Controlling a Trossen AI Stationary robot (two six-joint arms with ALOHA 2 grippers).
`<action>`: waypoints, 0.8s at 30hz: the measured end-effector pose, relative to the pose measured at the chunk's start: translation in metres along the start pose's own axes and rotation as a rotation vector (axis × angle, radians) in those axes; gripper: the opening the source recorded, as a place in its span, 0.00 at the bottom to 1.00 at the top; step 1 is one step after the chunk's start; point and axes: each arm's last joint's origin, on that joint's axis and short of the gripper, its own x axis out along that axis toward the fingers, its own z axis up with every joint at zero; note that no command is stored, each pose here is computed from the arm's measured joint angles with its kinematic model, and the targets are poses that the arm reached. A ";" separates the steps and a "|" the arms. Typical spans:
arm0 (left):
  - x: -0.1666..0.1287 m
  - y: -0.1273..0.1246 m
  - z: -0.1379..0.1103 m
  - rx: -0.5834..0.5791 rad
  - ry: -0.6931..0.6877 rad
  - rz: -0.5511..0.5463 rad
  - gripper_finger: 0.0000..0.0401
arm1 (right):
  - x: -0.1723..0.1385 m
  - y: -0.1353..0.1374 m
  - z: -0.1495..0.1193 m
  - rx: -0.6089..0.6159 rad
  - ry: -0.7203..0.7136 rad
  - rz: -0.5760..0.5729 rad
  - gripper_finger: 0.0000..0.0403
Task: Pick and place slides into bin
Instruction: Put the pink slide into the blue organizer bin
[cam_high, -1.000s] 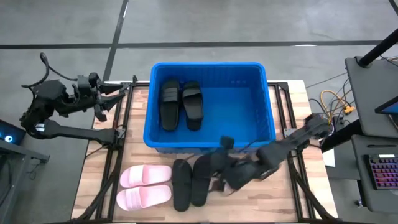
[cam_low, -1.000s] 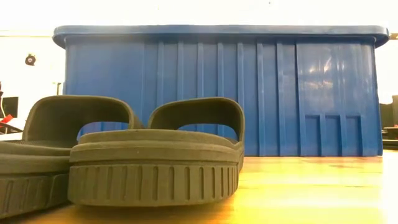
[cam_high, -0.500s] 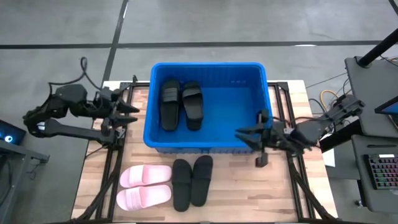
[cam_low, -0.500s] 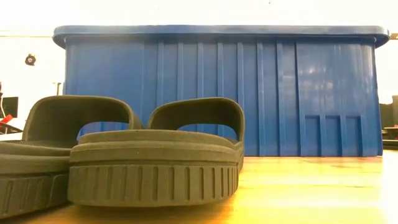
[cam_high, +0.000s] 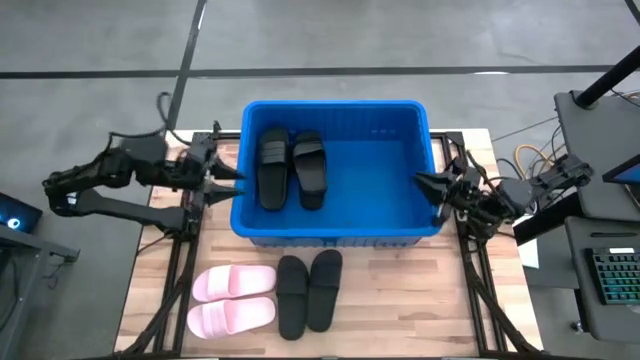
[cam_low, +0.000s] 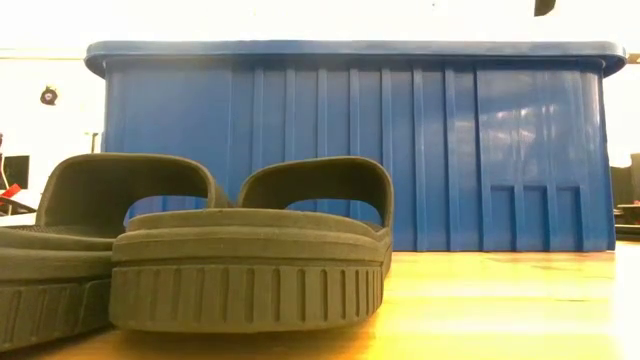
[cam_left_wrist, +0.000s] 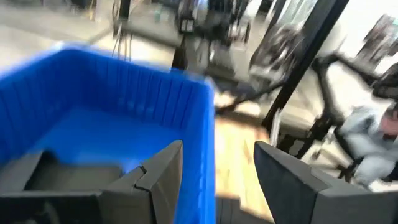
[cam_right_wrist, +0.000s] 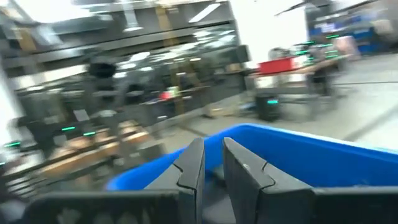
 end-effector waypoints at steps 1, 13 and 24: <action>0.003 0.001 -0.001 -0.021 0.037 0.025 0.46 | -0.001 -0.004 -0.002 -0.007 -0.004 -0.041 0.12; 0.065 -0.016 -0.012 -0.527 0.503 0.150 0.46 | -0.011 -0.032 0.011 -0.198 -0.061 -0.262 0.12; 0.110 -0.082 -0.021 -0.795 0.957 0.531 0.46 | -0.018 -0.037 0.031 -0.421 -0.071 -0.278 0.12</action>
